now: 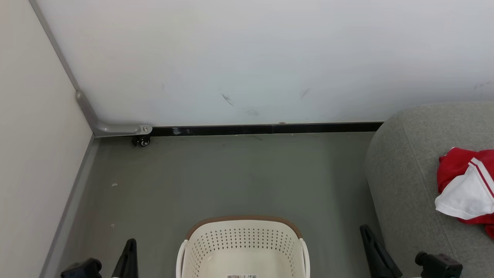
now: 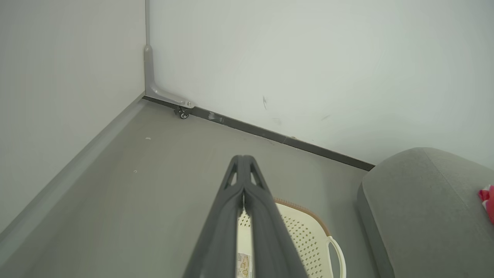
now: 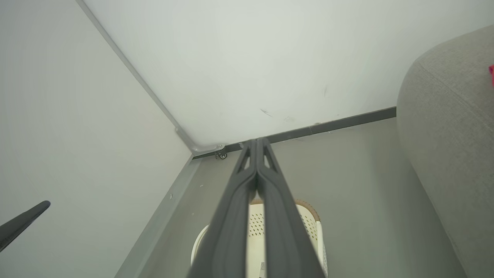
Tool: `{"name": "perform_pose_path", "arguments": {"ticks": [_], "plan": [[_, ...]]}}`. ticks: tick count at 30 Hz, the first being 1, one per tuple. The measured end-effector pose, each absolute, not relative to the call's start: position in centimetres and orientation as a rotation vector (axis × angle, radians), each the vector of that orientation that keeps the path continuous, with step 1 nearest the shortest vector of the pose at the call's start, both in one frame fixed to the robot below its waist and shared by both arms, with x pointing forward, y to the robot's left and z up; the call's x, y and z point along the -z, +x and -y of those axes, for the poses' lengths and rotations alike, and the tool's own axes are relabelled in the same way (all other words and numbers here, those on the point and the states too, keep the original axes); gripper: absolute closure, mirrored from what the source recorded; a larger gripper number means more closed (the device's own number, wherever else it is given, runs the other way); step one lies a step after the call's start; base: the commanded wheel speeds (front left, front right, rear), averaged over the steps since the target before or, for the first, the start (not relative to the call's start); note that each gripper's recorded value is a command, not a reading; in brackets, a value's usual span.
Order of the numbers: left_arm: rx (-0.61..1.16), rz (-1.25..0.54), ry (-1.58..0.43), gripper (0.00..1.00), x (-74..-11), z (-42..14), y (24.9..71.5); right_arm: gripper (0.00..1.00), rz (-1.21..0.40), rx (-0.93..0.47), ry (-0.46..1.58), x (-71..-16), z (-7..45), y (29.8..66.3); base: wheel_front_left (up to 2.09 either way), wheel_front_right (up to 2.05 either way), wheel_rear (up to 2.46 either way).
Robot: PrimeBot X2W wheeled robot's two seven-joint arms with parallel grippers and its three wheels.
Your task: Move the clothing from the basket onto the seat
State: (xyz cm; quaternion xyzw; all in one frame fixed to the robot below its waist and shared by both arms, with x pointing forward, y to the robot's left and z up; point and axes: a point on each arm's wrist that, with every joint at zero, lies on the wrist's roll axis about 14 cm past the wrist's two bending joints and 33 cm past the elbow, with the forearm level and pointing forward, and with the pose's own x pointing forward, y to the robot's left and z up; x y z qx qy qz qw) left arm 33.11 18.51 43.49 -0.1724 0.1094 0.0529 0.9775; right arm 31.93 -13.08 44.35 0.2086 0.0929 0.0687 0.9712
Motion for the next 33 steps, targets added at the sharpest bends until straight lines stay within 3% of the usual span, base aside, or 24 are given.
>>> {"name": "perform_pose_path", "arguments": {"ticks": [33], "plan": [[-0.146,-0.266,-0.746,1.00,-43.3,-18.7,34.3,1.00,-0.177,-0.012,0.790,-44.8,16.1,33.6,0.00,0.00,0.00]]}}
